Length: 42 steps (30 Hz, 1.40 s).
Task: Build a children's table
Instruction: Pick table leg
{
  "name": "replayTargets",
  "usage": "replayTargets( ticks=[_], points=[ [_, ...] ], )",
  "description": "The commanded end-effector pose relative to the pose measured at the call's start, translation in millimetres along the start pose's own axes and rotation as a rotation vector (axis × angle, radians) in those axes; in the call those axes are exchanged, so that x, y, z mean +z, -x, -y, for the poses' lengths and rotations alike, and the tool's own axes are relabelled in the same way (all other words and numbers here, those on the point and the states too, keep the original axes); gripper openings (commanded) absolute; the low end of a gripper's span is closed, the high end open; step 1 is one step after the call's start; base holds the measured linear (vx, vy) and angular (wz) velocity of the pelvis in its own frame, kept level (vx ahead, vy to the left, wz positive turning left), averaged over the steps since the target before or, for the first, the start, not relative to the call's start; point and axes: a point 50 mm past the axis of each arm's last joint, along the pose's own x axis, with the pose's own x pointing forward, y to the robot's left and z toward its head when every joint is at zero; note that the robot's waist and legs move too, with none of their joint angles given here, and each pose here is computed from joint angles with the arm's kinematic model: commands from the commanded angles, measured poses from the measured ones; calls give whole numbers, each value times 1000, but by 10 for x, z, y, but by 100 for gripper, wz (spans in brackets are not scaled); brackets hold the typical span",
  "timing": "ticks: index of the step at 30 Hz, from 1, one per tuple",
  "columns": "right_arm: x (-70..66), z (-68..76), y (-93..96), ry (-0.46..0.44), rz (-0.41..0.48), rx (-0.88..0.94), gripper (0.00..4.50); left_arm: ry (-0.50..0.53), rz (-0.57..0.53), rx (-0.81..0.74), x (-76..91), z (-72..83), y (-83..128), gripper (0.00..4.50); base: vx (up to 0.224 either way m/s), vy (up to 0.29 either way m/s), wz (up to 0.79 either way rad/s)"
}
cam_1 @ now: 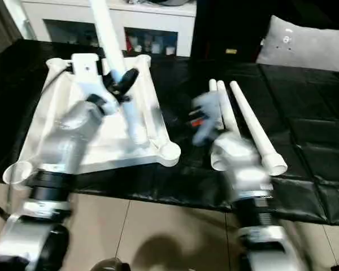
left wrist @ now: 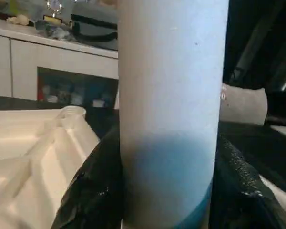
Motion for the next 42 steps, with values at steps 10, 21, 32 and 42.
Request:
replayTargets(
  ticks=[10,21,32,42],
  points=[
    [97,-49,109,-162,-126,229,450,253,-18,-470,226,282,52,182,0,0,0],
    [133,-277,226,-241,-219,525,382,302,-17,-756,321,500,174,182,0,0,0],
    [-17,-397,138,-248,-312,574,300,242,-54,-841,295,598,217,182,0,0,0],
    [37,-403,147,-189,-347,659,344,152,-98,-899,278,645,235,182,0,0,0]
  ],
)
